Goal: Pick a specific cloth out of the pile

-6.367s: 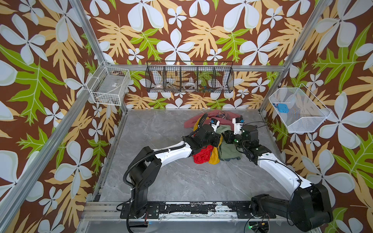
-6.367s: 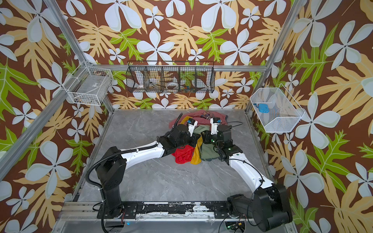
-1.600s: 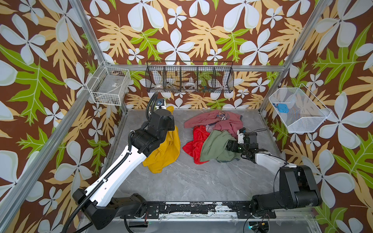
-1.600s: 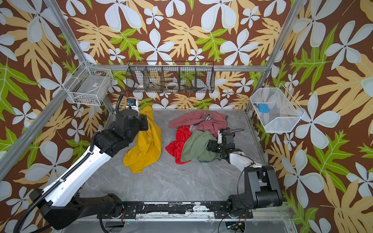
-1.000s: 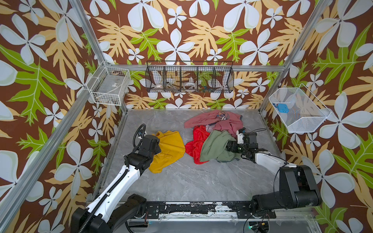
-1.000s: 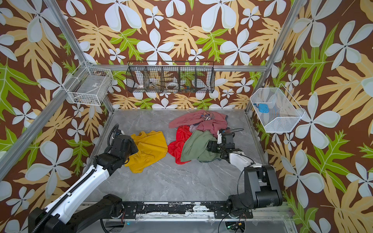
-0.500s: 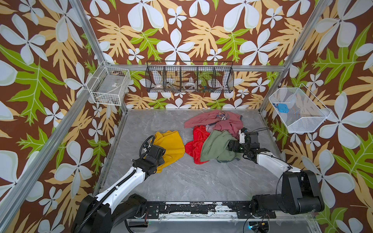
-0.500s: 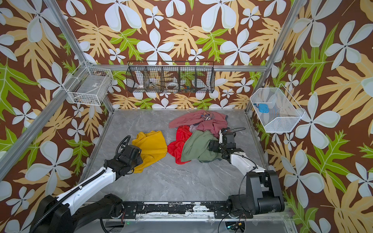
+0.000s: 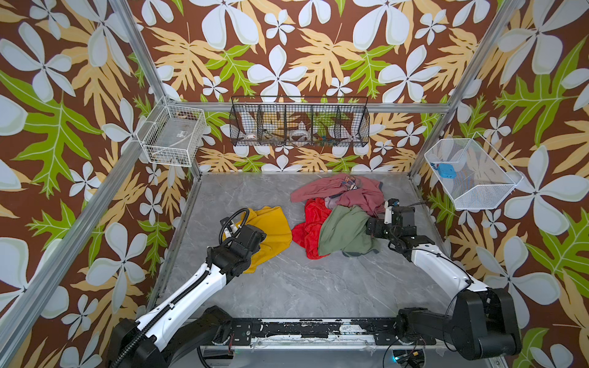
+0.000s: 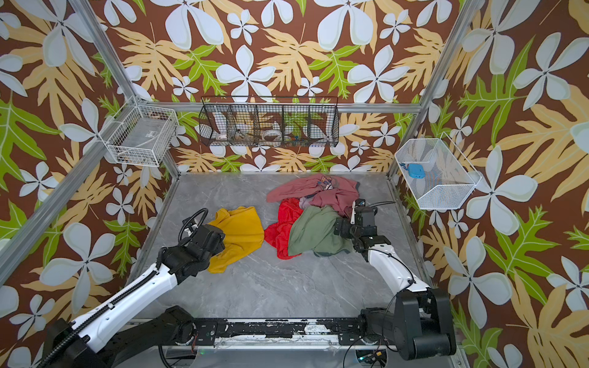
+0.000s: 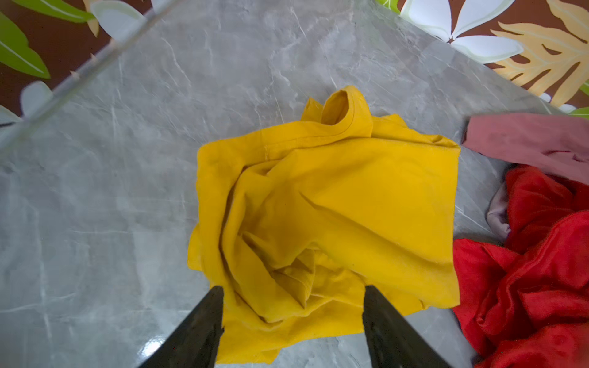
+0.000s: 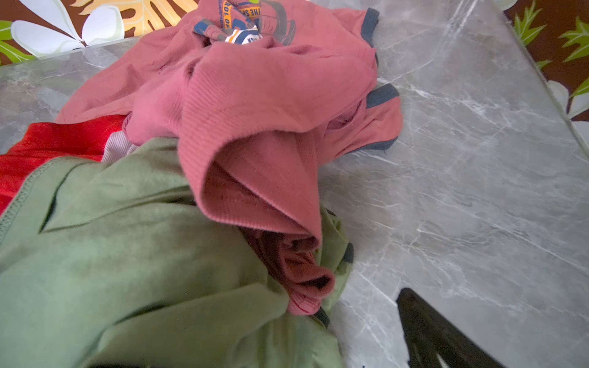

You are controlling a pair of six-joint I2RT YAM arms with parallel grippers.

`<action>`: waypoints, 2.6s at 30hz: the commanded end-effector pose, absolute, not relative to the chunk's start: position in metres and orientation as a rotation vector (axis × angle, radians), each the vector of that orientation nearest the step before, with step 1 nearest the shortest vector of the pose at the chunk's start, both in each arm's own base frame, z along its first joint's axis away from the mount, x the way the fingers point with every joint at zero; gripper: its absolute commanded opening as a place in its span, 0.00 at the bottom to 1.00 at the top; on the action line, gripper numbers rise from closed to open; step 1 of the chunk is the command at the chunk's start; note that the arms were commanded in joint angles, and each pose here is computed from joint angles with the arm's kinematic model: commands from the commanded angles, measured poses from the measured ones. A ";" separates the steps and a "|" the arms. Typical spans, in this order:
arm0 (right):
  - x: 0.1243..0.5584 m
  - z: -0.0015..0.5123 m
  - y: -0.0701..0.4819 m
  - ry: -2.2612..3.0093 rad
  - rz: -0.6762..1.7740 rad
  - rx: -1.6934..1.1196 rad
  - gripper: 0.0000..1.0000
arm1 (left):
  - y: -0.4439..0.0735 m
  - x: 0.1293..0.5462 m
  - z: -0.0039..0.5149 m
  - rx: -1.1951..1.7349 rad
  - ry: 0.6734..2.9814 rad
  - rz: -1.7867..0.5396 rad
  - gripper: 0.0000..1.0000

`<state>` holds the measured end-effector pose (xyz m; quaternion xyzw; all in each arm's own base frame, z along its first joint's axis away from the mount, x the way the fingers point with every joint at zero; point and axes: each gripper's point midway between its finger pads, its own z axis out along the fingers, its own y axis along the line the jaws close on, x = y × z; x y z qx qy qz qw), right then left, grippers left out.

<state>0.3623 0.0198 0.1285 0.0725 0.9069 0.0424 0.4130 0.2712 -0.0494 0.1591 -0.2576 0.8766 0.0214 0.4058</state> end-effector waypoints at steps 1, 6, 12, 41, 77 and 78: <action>0.361 0.134 0.011 2.267 0.051 0.203 1.00 | -0.036 0.269 0.172 -0.610 2.198 0.188 0.73; 0.361 0.145 0.006 2.230 0.024 0.218 1.00 | -0.057 0.289 0.192 -0.410 2.187 0.161 0.74; 0.363 0.147 0.008 2.229 0.035 0.203 1.00 | -0.107 0.315 0.163 -0.047 2.375 0.130 0.81; 0.348 0.111 0.054 2.344 0.211 0.006 0.98 | -0.143 0.295 -0.007 0.162 2.797 0.206 0.61; 0.340 0.165 0.054 2.157 0.276 0.035 0.98 | -0.050 0.348 0.193 -0.290 2.242 -0.221 0.00; 0.340 0.166 0.055 2.156 0.280 0.034 0.98 | -0.046 0.350 0.202 -0.299 2.213 -0.229 0.00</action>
